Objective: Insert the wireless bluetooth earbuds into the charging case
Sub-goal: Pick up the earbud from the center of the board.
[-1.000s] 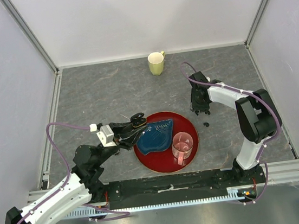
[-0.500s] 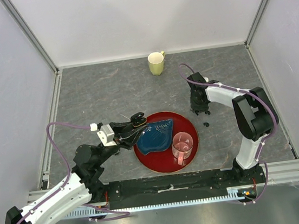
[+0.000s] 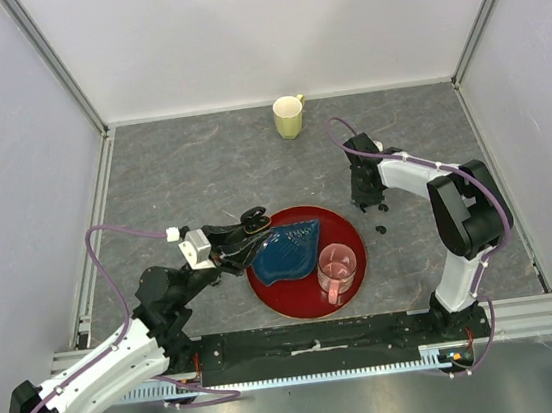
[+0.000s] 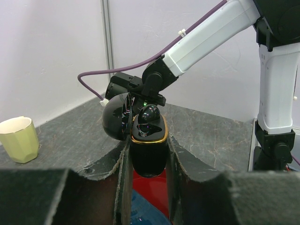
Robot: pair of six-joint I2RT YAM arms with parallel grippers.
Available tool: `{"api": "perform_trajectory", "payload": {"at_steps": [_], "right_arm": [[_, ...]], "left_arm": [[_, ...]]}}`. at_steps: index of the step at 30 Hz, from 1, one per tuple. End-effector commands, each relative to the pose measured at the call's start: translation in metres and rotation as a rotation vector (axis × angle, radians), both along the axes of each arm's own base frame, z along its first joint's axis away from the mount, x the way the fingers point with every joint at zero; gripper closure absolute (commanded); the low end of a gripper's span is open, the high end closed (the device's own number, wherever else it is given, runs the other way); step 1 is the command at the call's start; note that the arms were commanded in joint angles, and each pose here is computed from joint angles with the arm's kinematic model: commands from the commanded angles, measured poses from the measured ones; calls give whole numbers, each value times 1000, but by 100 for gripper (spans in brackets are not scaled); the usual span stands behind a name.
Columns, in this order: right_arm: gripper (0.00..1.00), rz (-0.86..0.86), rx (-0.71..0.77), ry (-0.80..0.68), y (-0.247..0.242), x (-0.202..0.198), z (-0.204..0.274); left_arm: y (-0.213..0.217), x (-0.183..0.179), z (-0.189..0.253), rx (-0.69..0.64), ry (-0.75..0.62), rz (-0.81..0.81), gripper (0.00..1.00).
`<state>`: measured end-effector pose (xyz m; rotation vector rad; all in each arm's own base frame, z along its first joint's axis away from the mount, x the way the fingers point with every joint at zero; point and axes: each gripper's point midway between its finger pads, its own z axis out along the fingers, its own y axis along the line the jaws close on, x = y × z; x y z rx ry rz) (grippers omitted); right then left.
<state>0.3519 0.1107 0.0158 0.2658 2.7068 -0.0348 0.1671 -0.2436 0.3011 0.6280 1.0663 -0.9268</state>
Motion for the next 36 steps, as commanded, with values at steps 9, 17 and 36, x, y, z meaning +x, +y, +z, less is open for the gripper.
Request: {"api": "perform_trajectory", "payload": {"at_steps": [9,17,36], "right_arm": [[66,4,-31,-1,-4,3,-5],[71,-78,16,10,0,-4,-9],[54,-110,4,-41,-9,-13,-8]], "left_arm": [[4,1,22,-39,-41,20,98],[3,2,23,-38,-39,18,98],[5,0,23,-45,-36,18,98]]}}
